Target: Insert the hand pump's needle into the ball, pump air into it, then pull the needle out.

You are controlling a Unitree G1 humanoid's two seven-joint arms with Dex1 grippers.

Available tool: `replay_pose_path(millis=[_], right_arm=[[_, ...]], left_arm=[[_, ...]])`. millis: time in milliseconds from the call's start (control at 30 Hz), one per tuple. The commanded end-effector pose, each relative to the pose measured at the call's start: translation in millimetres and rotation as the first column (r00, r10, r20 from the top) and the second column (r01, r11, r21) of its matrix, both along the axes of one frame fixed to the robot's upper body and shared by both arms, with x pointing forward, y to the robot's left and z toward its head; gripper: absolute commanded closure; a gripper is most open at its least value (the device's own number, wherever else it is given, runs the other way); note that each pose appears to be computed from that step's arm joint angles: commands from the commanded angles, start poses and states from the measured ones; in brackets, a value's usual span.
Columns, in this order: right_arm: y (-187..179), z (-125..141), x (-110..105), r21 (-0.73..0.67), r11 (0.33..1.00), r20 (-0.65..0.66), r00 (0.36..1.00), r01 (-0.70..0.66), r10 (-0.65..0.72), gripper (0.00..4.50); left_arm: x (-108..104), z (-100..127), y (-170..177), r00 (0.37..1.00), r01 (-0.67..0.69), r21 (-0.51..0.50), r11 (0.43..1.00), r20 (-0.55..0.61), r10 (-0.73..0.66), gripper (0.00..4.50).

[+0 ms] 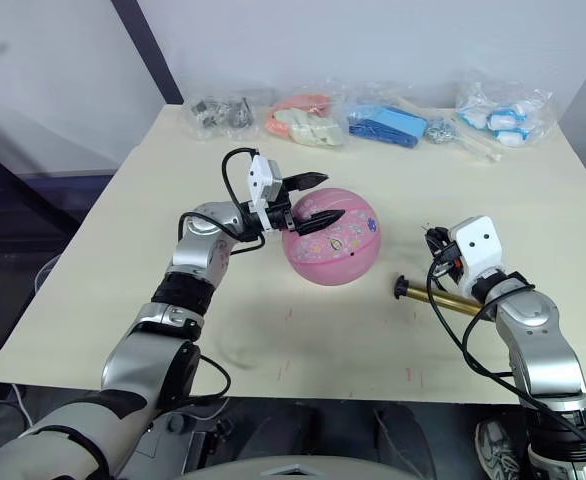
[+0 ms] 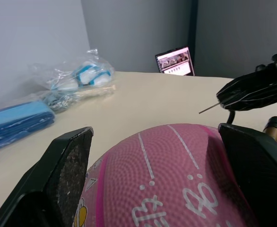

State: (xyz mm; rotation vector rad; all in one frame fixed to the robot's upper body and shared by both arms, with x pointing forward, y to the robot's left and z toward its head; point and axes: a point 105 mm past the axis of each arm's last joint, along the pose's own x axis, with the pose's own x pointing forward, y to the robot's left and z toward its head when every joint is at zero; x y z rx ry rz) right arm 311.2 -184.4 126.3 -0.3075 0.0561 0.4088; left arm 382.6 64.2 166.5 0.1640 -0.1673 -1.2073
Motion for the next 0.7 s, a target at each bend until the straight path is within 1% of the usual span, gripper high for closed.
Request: replay_pose_path(millis=[33,133,267,433,600,700], right_arm=[[-4,0,-3,0.004,1.000,0.002,1.000,0.011,-0.011,4.15],[-5,0,-4,0.006,1.000,0.003,1.000,0.014,-0.014,4.15],[-7,-1,-3,0.009,1.000,0.004,1.000,0.019,-0.019,4.15],[-10,-5,-1,0.014,0.999,-0.009,0.999,0.037,-0.037,4.15],[-16,-11,4,0.038,0.996,-0.037,0.996,0.082,-0.080,4.15],[-22,-12,10,0.050,0.991,-0.043,0.991,0.125,-0.123,4.15]], left_arm=[[0,-5,5,0.999,0.005,0.022,1.000,-0.036,-0.005,0.00],[0,6,4,1.000,0.019,0.004,1.000,-0.018,-0.019,0.00],[-5,35,0,0.995,0.088,-0.028,0.996,0.041,-0.086,0.00],[-14,61,-2,0.985,0.156,-0.056,0.986,0.086,-0.150,0.00],[-31,84,5,0.960,0.251,-0.030,0.968,0.133,-0.245,0.00],[-40,92,13,0.947,0.294,-0.008,0.956,0.139,-0.290,0.00]])
